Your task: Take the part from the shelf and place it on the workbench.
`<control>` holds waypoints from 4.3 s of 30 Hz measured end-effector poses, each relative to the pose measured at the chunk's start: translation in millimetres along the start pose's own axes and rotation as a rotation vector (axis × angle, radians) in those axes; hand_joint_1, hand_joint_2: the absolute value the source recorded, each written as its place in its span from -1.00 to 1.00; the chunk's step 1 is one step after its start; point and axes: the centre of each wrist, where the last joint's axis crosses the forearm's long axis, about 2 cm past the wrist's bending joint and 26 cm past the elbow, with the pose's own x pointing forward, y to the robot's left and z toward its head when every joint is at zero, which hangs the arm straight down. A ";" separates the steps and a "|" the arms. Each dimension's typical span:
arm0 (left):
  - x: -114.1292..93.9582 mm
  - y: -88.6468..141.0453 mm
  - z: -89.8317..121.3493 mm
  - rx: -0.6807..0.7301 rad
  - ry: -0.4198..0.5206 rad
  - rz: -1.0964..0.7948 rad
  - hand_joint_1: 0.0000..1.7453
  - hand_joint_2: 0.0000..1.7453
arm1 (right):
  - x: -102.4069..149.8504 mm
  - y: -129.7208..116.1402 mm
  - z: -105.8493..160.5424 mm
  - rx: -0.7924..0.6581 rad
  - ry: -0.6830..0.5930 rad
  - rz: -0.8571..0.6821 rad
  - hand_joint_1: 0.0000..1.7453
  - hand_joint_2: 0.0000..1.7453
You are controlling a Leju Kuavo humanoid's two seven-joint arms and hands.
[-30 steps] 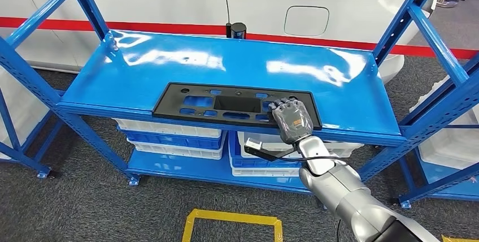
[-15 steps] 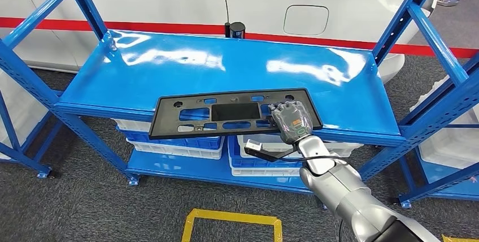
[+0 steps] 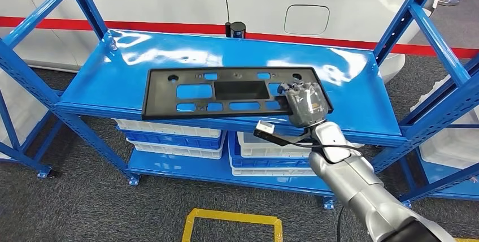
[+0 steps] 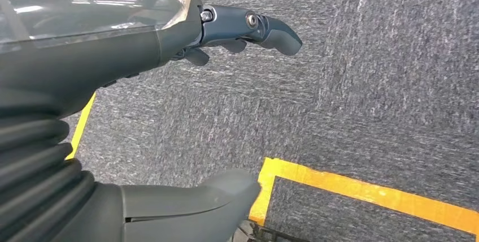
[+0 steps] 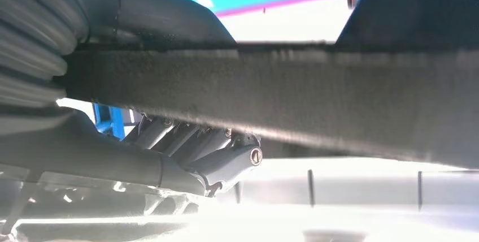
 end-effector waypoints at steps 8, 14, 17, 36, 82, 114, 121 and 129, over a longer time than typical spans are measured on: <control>-2.8 3.5 -1.3 0.018 0.003 0.003 -1.00 1.00 | -24.8 -45.5 -7.9 -0.174 -0.022 -0.016 1.00 1.00; -3.5 4.6 -1.7 0.015 -0.008 -0.018 -1.00 1.00 | -26.1 -56.2 -4.8 -0.217 -0.042 -0.028 1.00 1.00; -3.3 3.8 -1.1 0.013 0.017 -0.024 -1.00 1.00 | -25.6 -59.9 -1.5 -0.231 -0.053 -0.036 1.00 1.00; -2.7 -3.2 3.0 -0.037 0.254 0.084 -1.00 1.00 | -27.2 -71.2 7.1 -0.267 -0.066 -0.069 1.00 1.00; 2.2 -7.3 3.4 -0.052 0.240 0.172 -1.00 1.00 | -14.7 -64.3 17.5 -0.256 -0.024 -0.038 1.00 1.00; 2.8 -10.7 5.6 -0.080 0.265 0.200 -1.00 1.00 | 32.6 -57.1 19.2 -0.240 -0.044 -0.004 1.00 1.00; 3.3 -11.1 5.7 -0.081 0.265 0.201 -1.00 1.00 | 34.7 -56.1 20.5 -0.237 -0.043 -0.004 1.00 1.00; 0.7 -10.7 6.4 -0.091 0.264 0.209 -1.00 1.00 | 56.5 -58.9 23.6 -0.247 -0.022 -0.015 1.00 1.00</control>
